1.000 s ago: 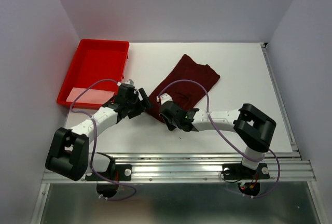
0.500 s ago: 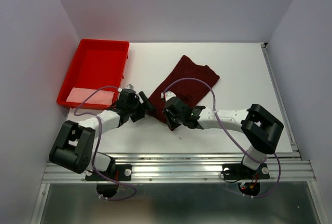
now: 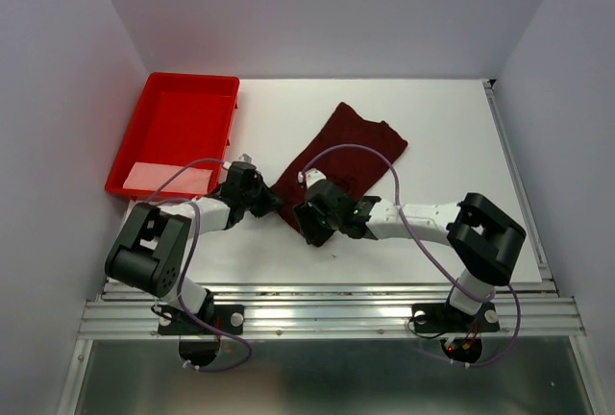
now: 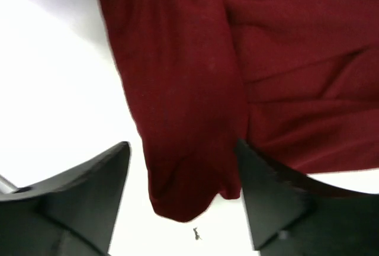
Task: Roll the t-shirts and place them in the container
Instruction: Roll the T-shirt to the center of the board.
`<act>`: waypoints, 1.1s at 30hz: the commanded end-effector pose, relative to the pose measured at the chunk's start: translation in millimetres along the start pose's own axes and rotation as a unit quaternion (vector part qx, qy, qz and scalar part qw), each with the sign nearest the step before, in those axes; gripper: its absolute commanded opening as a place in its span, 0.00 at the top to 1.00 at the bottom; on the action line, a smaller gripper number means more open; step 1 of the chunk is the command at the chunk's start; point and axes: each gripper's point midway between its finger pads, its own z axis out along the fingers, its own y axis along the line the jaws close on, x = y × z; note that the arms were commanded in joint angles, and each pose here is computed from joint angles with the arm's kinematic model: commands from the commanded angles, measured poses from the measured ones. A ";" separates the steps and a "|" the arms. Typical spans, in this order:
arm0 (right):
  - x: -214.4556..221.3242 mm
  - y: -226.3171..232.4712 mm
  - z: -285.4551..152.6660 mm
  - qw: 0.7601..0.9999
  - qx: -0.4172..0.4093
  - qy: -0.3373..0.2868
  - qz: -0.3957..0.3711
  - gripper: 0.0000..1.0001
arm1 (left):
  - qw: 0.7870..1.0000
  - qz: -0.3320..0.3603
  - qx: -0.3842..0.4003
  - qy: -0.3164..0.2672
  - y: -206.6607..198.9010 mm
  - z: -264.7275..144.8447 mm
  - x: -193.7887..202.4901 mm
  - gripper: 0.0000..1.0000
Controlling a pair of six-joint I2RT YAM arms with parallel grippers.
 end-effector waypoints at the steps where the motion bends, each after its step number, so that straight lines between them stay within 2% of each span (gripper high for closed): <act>1: -25.3 -20.1 -12.0 0.998 0.041 -0.039 -0.003 0.19 | 1.000 0.014 -0.006 -0.010 -4.3 6.3 -11.8 1.00; 6: -55.9 -58.9 -32.6 0.994 0.065 -0.079 0.035 0.19 | 0.999 0.036 -0.011 0.015 -7.8 15.6 -11.1 1.00; 11: -94.4 -134.4 -48.1 0.975 0.142 -0.126 0.117 0.20 | 0.996 0.072 -0.001 0.053 -13.6 28.1 -6.0 1.00; 17: -114.8 -207.3 -24.5 0.958 0.165 -0.116 0.206 0.20 | 0.992 0.096 0.023 0.084 -30.0 35.5 -5.9 1.00; 19: -116.3 -217.3 -14.8 0.956 0.159 -0.109 0.219 0.20 | 0.991 0.099 0.027 0.087 -32.8 36.5 -6.3 1.00; 25: -91.3 -233.7 13.6 0.953 0.150 -0.076 0.253 0.19 | 0.990 0.111 0.018 0.089 -32.5 38.3 -10.2 1.00; 33: -26.0 -226.1 9.3 0.938 0.158 -0.046 0.306 0.18 | 0.989 0.107 0.013 0.100 -29.6 36.1 -2.6 1.00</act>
